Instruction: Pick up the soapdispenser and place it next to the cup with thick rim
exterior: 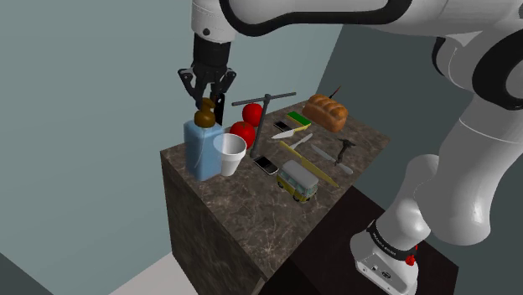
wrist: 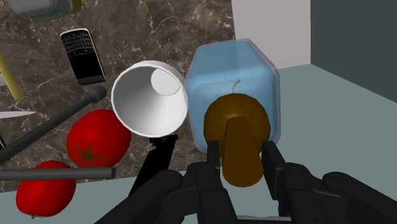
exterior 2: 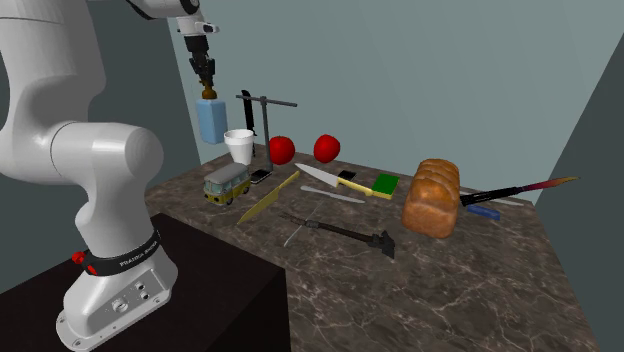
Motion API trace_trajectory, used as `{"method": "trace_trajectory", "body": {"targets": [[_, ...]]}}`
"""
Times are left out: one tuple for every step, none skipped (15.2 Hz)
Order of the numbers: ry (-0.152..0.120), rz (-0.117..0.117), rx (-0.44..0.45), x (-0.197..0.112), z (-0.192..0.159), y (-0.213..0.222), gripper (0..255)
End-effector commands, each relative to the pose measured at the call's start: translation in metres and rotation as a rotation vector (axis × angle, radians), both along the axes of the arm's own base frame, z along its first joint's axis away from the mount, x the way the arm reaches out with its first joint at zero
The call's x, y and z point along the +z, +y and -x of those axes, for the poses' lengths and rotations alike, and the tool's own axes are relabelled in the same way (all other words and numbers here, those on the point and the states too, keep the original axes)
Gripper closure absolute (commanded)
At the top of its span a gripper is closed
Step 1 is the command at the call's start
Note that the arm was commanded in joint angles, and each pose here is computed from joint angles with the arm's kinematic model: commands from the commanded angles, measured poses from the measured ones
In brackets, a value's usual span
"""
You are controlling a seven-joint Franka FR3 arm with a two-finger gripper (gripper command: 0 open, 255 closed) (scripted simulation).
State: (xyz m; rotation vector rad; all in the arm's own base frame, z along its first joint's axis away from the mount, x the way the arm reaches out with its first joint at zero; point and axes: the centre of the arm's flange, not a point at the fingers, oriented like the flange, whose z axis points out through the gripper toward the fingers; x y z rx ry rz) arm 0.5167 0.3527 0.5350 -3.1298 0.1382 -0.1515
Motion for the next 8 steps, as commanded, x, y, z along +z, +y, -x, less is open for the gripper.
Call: {"method": "trace_trajectory", "body": {"targets": [[-0.001,-0.001,0.000,-0.011,0.000,0.000,255],[-0.001,-0.001,0.000,-0.016,0.000,0.000,255],[-0.001,-0.001,0.000,-0.021,0.000,0.000,255],[-0.001,-0.001,0.000,-0.027,0.000,0.000,255],[-0.001,-0.001,0.000,-0.032,0.000,0.000,255],[-0.001,-0.001,0.000,-0.037,0.000,0.000,255],[-0.001,-0.001,0.000,-0.043,0.000,0.000,255],[-0.001,-0.001,0.000,-0.048,0.000,0.000,255]]}}
